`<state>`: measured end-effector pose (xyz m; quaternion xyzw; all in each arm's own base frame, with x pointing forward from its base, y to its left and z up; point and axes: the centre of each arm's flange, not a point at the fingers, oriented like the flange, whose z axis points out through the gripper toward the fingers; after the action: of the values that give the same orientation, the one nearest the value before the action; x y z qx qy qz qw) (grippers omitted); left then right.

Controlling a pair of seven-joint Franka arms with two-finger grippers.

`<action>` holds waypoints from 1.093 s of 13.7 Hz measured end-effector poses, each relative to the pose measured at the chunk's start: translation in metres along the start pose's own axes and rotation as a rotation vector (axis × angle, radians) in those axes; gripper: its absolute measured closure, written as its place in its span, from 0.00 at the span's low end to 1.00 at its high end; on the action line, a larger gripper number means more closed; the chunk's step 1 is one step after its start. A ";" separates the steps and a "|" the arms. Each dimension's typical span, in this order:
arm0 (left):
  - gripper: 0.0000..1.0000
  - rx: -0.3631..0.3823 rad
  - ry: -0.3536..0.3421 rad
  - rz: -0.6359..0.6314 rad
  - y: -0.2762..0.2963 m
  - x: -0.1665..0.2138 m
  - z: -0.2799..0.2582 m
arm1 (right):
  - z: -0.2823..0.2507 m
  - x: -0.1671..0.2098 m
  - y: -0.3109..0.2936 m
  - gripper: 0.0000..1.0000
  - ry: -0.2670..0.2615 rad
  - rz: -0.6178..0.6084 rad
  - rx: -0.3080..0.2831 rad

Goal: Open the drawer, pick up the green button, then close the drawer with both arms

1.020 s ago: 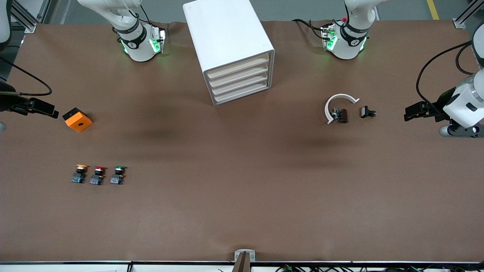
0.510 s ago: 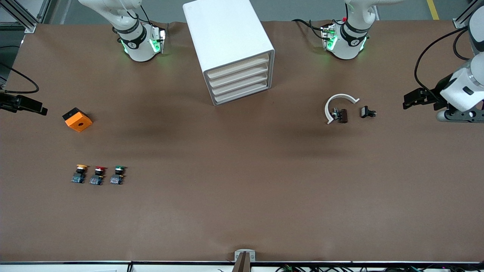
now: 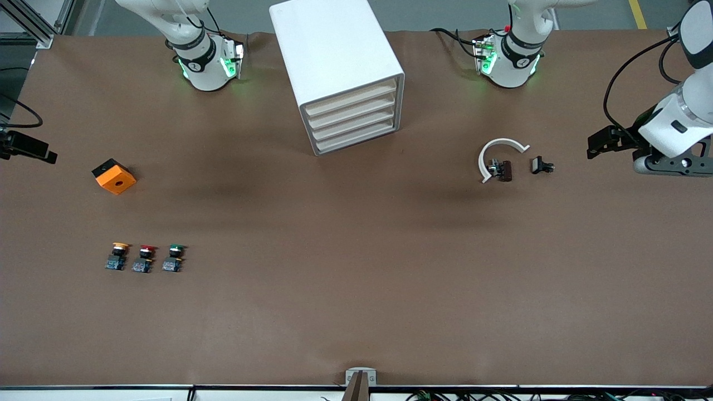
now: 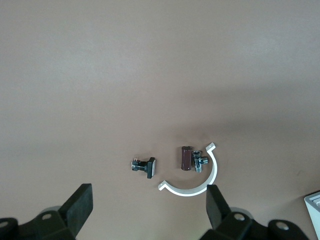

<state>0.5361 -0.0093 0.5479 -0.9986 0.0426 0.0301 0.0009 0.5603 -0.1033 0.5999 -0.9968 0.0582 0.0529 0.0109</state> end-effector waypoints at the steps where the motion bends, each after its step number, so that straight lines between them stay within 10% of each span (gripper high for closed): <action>1: 0.00 0.001 0.009 0.002 0.001 -0.001 -0.005 | 0.000 0.000 0.000 0.00 -0.002 -0.001 0.000; 15: 0.00 0.025 0.097 -0.061 0.013 -0.005 -0.064 | -0.051 -0.047 0.012 0.00 0.050 0.013 0.009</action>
<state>0.5336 -0.0222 0.6116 -0.9997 0.0127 -0.0188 0.0123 0.5182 -0.1115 0.6555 -0.9974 0.0650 0.0275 0.0135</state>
